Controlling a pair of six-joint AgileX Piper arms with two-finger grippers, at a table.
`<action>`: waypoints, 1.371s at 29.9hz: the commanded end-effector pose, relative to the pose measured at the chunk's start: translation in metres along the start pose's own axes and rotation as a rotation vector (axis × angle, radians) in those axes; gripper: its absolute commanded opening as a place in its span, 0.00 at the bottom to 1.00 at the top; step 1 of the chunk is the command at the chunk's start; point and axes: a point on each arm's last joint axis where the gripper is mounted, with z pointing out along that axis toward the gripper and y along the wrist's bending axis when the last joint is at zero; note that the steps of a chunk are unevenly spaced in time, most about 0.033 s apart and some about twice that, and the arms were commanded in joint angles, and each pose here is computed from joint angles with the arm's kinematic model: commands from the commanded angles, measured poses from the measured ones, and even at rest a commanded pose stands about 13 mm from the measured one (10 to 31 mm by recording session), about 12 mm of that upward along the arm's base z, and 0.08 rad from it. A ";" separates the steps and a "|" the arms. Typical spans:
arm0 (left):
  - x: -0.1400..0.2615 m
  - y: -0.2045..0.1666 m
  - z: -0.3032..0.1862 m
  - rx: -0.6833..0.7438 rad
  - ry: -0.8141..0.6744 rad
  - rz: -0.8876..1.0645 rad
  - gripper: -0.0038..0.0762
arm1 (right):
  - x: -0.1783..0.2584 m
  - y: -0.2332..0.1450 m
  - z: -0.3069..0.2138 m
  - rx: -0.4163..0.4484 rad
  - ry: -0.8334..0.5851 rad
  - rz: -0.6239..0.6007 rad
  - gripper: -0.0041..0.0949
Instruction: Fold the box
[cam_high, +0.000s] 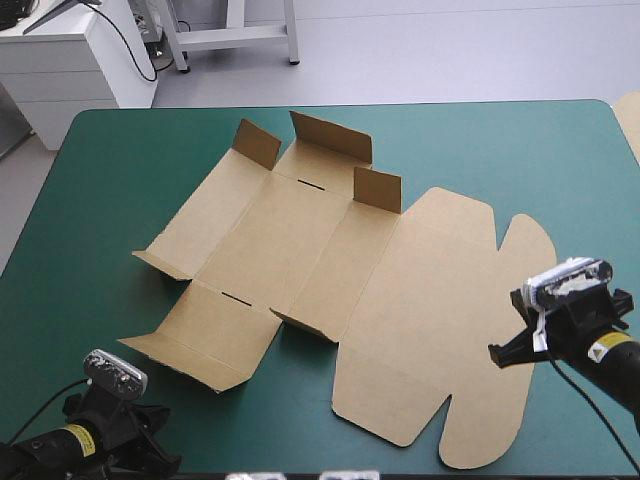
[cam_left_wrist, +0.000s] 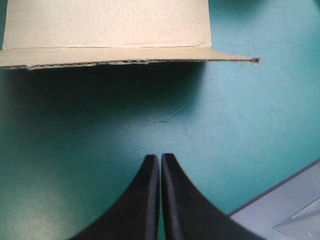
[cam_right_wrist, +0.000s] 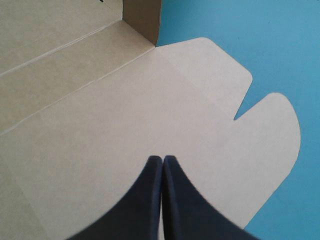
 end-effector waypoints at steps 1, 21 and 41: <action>-0.009 -0.001 -0.005 0.012 -0.057 -0.002 0.04 | -0.046 -0.010 0.003 0.026 -0.099 -0.020 0.02; -0.009 -0.001 -0.005 0.012 -0.057 -0.002 0.04 | -0.194 -0.056 0.124 -0.028 0.000 -0.079 0.02; -0.009 -0.001 -0.005 0.012 -0.057 -0.002 0.04 | -0.197 -0.043 0.253 -0.331 0.097 -0.239 0.59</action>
